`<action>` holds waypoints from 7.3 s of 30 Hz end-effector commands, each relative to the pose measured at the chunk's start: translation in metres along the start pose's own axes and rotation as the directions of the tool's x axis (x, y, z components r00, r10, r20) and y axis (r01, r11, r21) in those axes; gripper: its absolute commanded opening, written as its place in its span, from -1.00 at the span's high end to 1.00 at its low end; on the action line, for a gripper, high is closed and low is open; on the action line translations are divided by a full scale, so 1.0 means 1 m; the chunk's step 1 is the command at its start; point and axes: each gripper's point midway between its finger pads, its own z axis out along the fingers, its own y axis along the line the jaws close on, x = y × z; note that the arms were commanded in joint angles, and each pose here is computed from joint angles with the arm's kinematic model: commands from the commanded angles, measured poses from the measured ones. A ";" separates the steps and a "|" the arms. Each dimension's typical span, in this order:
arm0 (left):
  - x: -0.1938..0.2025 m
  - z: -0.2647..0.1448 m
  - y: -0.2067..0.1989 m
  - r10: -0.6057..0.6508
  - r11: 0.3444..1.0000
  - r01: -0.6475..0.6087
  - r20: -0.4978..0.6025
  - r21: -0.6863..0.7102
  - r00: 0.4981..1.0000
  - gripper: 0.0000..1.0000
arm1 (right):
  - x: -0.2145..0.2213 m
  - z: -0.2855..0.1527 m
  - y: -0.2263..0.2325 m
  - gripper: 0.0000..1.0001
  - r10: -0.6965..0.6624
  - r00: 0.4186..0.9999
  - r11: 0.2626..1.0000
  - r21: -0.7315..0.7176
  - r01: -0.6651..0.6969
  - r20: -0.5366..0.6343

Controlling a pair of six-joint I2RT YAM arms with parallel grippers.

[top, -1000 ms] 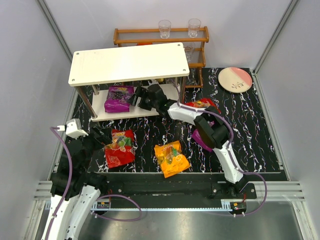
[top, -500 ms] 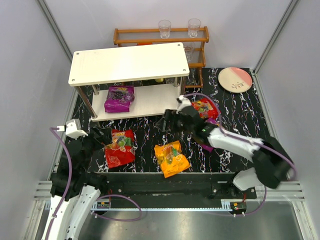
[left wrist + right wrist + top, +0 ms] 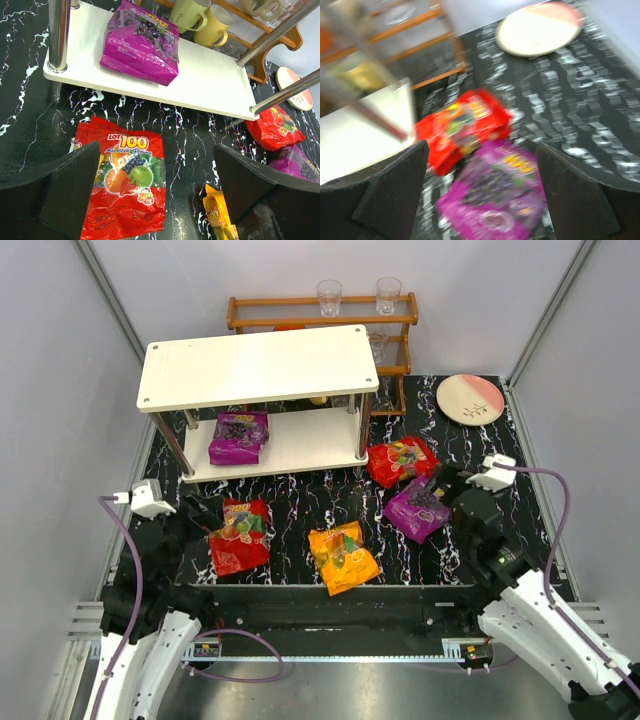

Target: Place and organize the candy bags onto the shelf

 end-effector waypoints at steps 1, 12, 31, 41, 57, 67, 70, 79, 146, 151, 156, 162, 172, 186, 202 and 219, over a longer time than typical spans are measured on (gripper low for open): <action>-0.006 0.002 -0.010 0.020 0.998 -0.021 0.022 0.054 1.000 -0.98 | -0.026 0.011 -0.079 -0.96 -0.150 0.984 0.930 0.353 0.107 0.096; 0.001 0.009 -0.020 0.071 0.991 -0.071 -0.003 0.112 0.997 -0.98 | 0.028 0.098 -0.131 -1.00 -0.201 0.973 0.881 0.454 0.130 0.111; 0.004 0.011 -0.021 0.080 0.990 -0.077 -0.024 0.119 0.997 -0.98 | 0.056 0.149 -0.136 -0.99 -0.183 0.979 0.960 0.232 0.158 0.093; 0.015 0.034 -0.032 0.048 0.985 -0.040 -0.040 0.168 0.998 -0.98 | 0.073 0.157 -0.120 -0.99 -0.230 0.971 0.969 0.112 0.222 0.064; 0.090 0.071 -0.022 0.010 0.979 0.026 -0.178 0.202 0.984 -0.97 | 0.073 0.160 -0.120 -0.99 -0.234 0.971 0.967 0.114 0.227 0.053; 0.106 0.072 -0.015 0.111 0.978 -0.071 -0.199 0.196 0.974 -0.98 | 0.071 0.160 -0.119 -0.99 -0.234 0.971 0.967 0.113 0.226 0.057; 0.112 0.068 -0.020 0.128 0.971 -0.079 -0.209 0.225 0.970 -0.98 | 0.071 0.160 -0.120 -1.00 -0.234 0.971 0.967 0.115 0.226 0.057; 0.117 0.067 -0.030 0.162 0.962 -0.104 -0.222 0.252 0.961 -0.98 | 0.072 0.161 -0.120 -0.99 -0.234 0.971 0.967 0.115 0.227 0.054; 0.125 0.059 -0.033 0.192 0.957 -0.127 -0.242 0.262 0.951 -0.98 | 0.071 0.160 -0.120 -1.00 -0.234 0.971 0.967 0.115 0.226 0.057; 0.123 0.059 -0.034 0.191 0.956 -0.125 -0.239 0.265 0.952 -0.98 | 0.071 0.160 -0.120 -0.99 -0.234 0.971 0.967 0.115 0.227 0.056; 0.124 0.059 -0.034 0.193 0.956 -0.128 -0.239 0.265 0.951 -0.98 | 0.071 0.160 -0.120 -0.99 -0.234 0.971 0.967 0.115 0.226 0.057; 0.124 0.059 -0.033 0.192 0.956 -0.127 -0.240 0.263 0.951 -0.98 | 0.072 0.161 -0.119 -0.99 -0.233 0.971 0.968 0.113 0.225 0.056; 0.125 0.059 -0.034 0.194 0.956 -0.127 -0.244 0.264 0.950 -0.98 | 0.071 0.160 -0.120 -1.00 -0.232 0.971 0.968 0.115 0.225 0.058; 0.125 0.060 -0.033 0.193 0.957 -0.128 -0.243 0.262 0.951 -0.98 | 0.072 0.161 -0.119 -0.99 -0.233 0.971 0.968 0.113 0.225 0.056; 0.124 0.060 -0.032 0.194 0.959 -0.132 -0.241 0.252 0.951 -0.98 | 0.071 0.160 -0.119 -1.00 -0.232 0.971 0.968 0.113 0.225 0.057; 0.120 0.058 -0.033 0.183 0.960 -0.122 -0.233 0.252 0.955 -0.98 | 0.071 0.161 -0.119 -0.99 -0.232 0.971 0.968 0.115 0.225 0.058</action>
